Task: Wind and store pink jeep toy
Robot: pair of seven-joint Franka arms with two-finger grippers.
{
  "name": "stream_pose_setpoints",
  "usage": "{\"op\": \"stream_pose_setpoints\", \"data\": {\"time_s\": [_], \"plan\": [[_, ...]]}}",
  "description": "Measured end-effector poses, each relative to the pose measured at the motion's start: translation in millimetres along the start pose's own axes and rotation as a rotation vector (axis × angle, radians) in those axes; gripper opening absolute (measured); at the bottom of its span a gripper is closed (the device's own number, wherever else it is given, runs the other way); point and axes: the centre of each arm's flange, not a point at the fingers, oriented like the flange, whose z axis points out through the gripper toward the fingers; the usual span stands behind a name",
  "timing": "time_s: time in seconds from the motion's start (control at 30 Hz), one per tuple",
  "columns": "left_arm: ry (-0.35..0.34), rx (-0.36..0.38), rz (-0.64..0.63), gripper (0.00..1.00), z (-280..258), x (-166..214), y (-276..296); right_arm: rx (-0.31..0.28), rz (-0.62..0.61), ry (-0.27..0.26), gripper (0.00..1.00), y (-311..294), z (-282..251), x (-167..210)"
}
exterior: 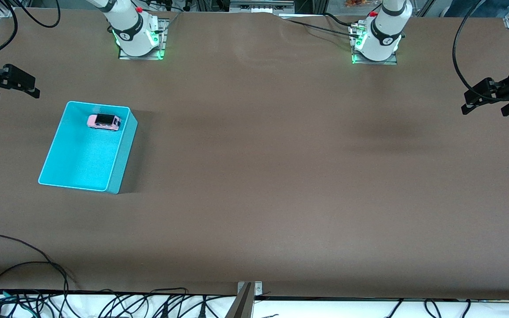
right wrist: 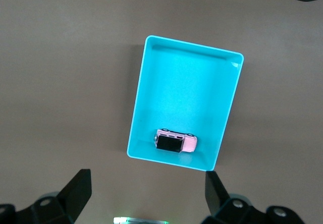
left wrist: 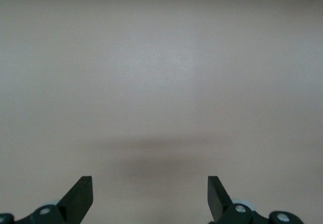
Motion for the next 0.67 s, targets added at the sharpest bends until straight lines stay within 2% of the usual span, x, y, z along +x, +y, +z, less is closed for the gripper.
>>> {"op": "stream_pose_setpoints", "data": {"time_s": [0.67], "plan": [[0.000,0.000,0.000,1.00,0.0,0.0,-0.2,-0.001,-0.001,-0.004,1.00,-0.7,2.2,1.5]]}}
